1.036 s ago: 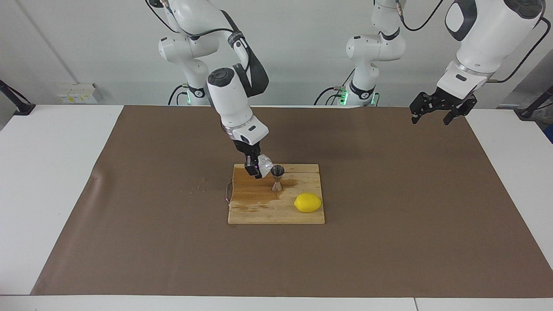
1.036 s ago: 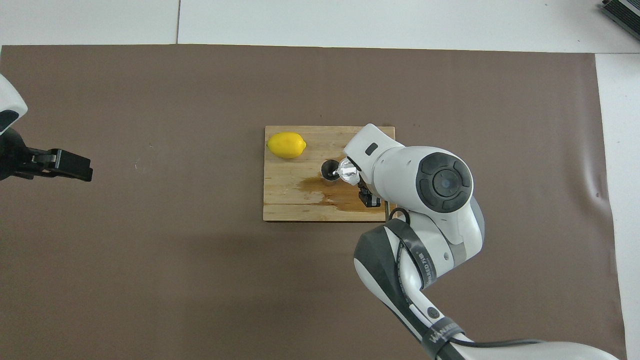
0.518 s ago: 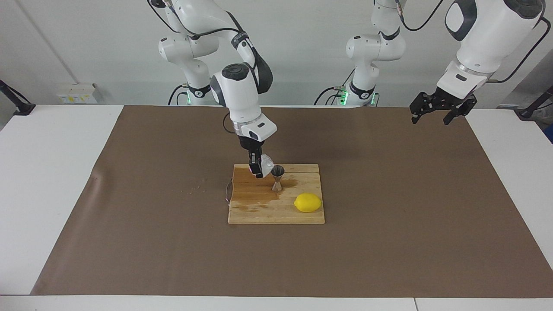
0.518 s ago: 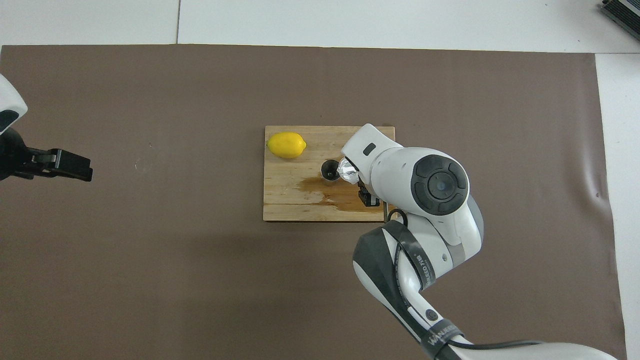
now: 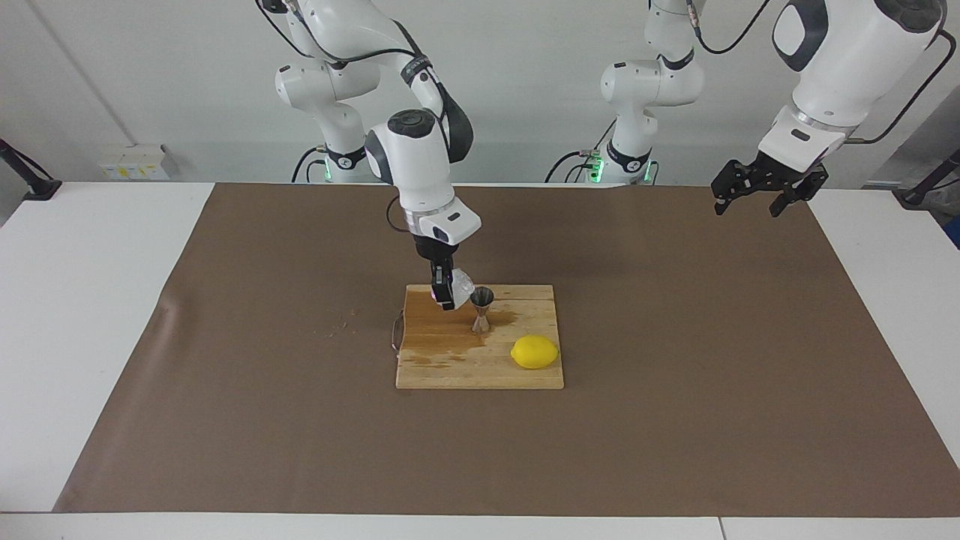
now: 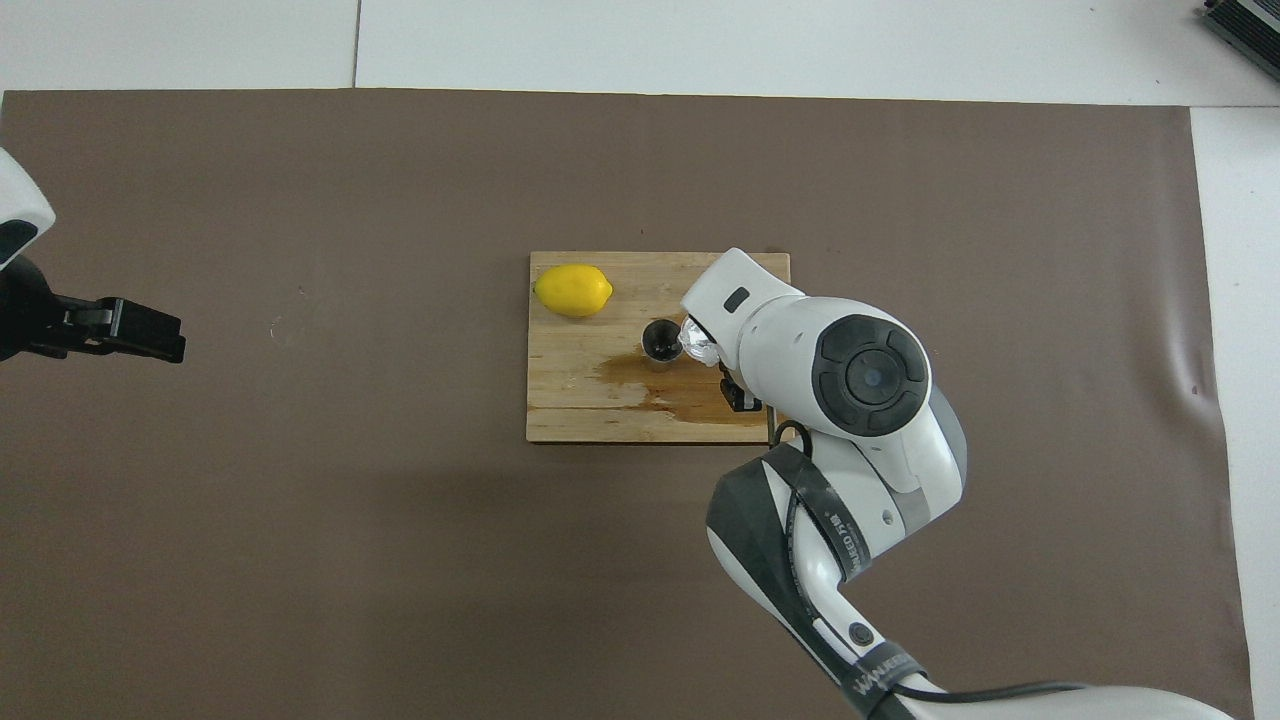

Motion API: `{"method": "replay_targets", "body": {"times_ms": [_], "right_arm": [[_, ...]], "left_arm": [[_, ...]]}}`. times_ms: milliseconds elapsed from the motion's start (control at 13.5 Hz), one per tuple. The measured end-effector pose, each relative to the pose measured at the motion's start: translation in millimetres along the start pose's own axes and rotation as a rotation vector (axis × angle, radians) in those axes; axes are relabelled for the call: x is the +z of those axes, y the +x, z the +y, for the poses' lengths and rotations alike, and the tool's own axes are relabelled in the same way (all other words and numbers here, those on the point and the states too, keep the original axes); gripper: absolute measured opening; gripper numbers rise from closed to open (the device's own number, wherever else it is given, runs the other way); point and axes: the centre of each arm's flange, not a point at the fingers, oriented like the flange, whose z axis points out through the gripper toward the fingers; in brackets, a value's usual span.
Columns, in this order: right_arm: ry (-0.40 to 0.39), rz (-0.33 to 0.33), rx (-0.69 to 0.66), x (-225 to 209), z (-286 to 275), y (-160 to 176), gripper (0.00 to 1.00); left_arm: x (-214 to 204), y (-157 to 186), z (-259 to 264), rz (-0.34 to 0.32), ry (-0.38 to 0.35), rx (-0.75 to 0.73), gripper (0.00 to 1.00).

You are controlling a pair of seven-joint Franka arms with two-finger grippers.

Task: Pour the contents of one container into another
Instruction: 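Tilt the white cup with the right gripper above the metal cup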

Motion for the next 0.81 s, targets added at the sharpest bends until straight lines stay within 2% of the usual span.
{"method": "replay_targets", "body": {"times_ms": [370, 814], "right_arm": [[-0.005, -0.001, -0.015, -1.7, -6.3, 14.3, 0.51], [-0.006, -0.001, -0.014, -1.8, -6.0, 14.0, 0.51]], "left_arm": [[0.0, 0.0, 0.0, 0.000, 0.000, 0.000, 1.00], [0.0, 0.0, 0.0, 0.000, 0.000, 0.000, 1.00]]}}
